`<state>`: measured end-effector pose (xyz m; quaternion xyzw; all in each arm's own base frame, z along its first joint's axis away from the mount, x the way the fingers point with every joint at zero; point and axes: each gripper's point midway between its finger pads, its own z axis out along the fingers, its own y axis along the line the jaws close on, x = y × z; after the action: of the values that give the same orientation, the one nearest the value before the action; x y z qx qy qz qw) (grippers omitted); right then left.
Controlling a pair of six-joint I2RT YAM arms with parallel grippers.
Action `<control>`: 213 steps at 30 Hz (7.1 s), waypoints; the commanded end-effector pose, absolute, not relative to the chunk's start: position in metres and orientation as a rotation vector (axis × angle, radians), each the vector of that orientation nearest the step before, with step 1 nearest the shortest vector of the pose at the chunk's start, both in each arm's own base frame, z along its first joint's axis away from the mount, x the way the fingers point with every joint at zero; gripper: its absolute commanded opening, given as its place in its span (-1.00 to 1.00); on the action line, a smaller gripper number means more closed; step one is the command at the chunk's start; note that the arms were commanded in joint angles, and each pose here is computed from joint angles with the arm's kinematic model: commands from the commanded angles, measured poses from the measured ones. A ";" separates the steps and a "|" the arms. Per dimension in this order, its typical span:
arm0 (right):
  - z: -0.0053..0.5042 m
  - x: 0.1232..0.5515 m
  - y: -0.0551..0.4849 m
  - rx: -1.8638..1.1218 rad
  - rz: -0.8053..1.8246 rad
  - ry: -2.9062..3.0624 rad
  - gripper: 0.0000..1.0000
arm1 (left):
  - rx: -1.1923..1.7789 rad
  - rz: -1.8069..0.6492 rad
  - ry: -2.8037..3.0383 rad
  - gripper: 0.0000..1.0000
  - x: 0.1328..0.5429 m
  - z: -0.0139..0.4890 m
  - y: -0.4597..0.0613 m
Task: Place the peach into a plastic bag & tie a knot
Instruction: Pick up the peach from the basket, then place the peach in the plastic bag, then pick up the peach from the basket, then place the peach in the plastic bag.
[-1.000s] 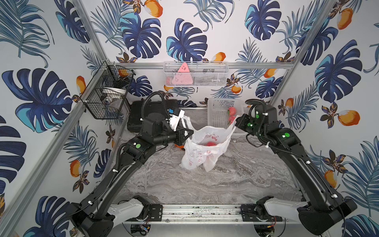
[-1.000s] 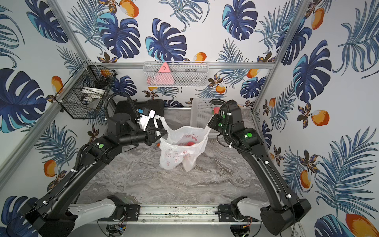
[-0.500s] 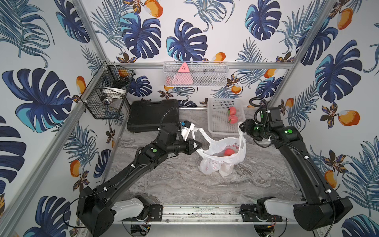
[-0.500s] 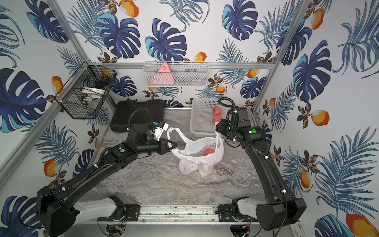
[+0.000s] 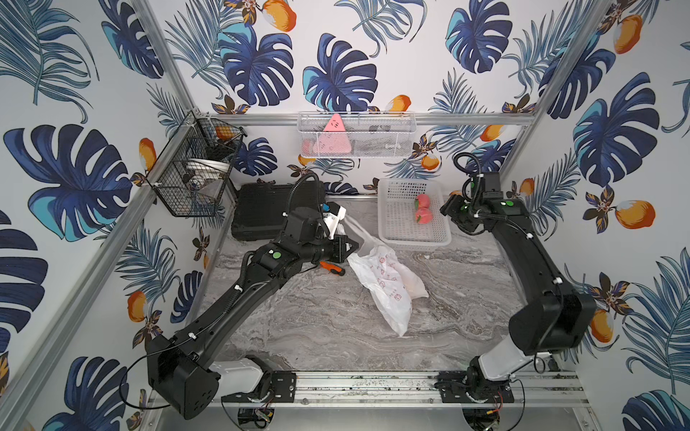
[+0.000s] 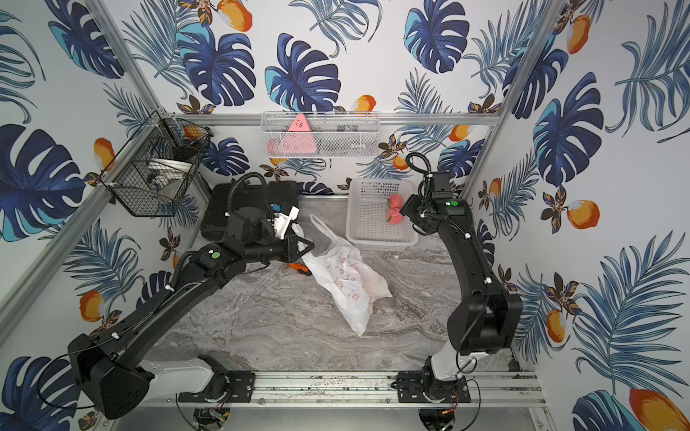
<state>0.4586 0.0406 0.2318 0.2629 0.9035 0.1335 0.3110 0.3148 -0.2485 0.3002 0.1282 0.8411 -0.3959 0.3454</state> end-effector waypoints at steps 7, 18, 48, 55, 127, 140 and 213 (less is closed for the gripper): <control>0.158 0.540 0.046 0.700 0.262 2.420 0.47 | 0.550 -0.967 2.106 -1.00 0.333 0.329 -0.263; 0.083 0.591 0.037 0.770 0.099 2.436 0.66 | 0.623 -1.085 1.920 -1.00 0.342 0.405 -0.292; 0.241 0.476 0.164 0.220 0.735 2.322 -0.34 | 0.905 -1.076 1.853 -1.00 0.277 0.378 -0.278; 0.290 0.353 0.244 -0.291 1.108 2.370 -0.39 | 0.919 -1.134 1.831 -1.00 0.275 0.379 -0.284; 0.111 0.613 0.035 0.553 -0.177 2.308 0.68 | 0.629 -0.979 1.891 -1.00 0.328 0.356 -0.258; 0.066 0.682 0.028 0.510 -0.193 2.180 0.67 | 0.665 -1.008 1.932 -1.00 0.317 0.345 -0.266; 0.187 0.254 0.336 -0.544 1.371 2.703 0.15 | 0.857 -1.044 1.838 -1.00 0.277 0.382 -0.284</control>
<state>0.2604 0.3421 0.1831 -0.1587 0.8716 0.4631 0.0270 0.2763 -0.2857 0.3760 0.3317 0.7420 -0.4253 0.3982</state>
